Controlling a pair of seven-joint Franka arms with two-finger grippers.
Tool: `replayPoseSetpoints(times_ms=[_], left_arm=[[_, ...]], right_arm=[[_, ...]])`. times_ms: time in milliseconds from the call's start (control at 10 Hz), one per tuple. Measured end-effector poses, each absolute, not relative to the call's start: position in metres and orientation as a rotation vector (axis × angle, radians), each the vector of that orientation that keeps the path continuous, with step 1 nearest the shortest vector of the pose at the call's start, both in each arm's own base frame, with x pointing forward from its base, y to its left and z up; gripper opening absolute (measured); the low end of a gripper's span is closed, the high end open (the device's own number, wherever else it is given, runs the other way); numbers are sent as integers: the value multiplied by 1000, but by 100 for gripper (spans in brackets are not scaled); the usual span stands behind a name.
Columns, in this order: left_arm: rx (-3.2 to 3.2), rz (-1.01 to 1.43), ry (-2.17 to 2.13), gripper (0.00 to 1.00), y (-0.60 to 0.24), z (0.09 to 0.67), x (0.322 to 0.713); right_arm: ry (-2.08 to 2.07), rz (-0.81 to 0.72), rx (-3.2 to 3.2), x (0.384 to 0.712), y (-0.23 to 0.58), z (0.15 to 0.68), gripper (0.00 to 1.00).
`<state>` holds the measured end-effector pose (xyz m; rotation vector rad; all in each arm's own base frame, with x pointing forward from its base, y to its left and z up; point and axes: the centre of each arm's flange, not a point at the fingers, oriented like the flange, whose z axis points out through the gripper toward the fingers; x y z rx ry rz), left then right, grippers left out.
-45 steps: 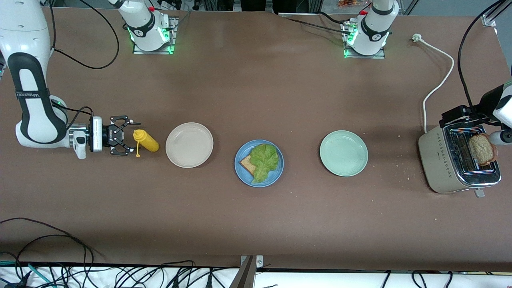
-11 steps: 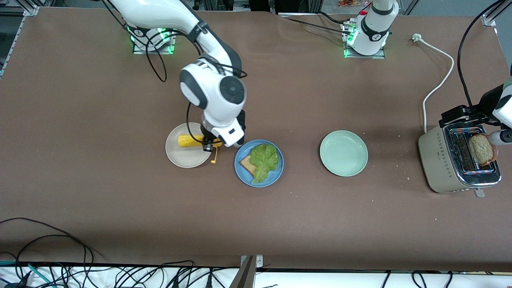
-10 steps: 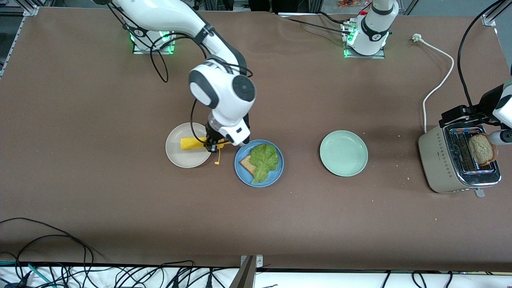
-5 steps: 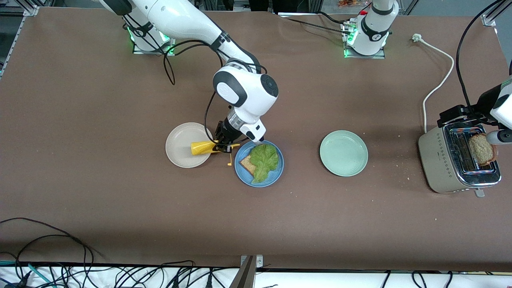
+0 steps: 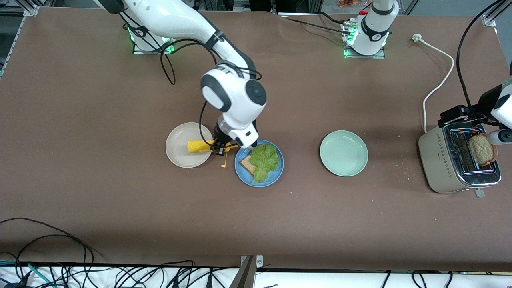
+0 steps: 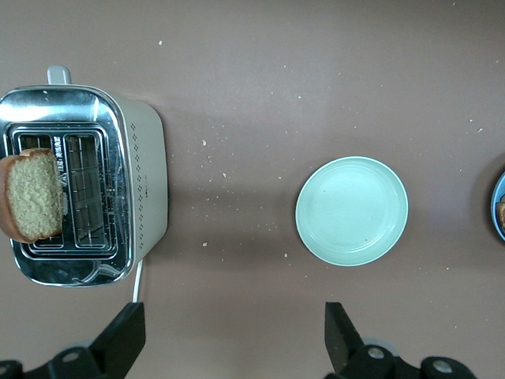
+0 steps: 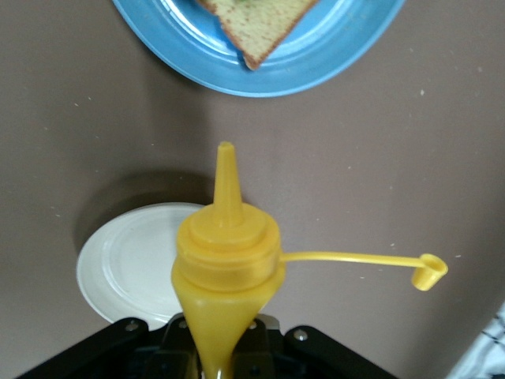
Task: Make sandwich in blue plate with both arms
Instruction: 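Carry the yellow bottle back beside the white plate with the right gripper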
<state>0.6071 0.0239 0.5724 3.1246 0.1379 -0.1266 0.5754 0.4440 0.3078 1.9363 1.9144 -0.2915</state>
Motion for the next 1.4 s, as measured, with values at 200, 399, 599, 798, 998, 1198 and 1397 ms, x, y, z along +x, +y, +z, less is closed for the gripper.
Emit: replayPoseSetpoints(times_ms=[200, 399, 599, 798, 998, 1198, 1397], left_arm=[[3125, -127, 140, 100, 24, 572, 607], [3124, -127, 160, 100, 33, 572, 607], [3121, -148, 158, 100, 58, 569, 604], [3109, -189, 122, 100, 99, 562, 598], [3094, -222, 113, 100, 136, 551, 592], [3079, -258, 111, 100, 154, 537, 591], [3055, -301, 121, 100, 182, 517, 588]], right_arm=[[1942, -228, 2155, 603, 397, 327, 7], [2011, -143, 2331, 616, 354, 326, 7], [2075, -90, 2469, 626, 303, 318, 7], [2209, 12, 2576, 636, 248, 320, 7], [2380, 153, 2617, 640, 197, 316, 7], [2547, 250, 2614, 639, 141, 304, 7], [2715, 401, 2612, 631, 80, 285, 7]])
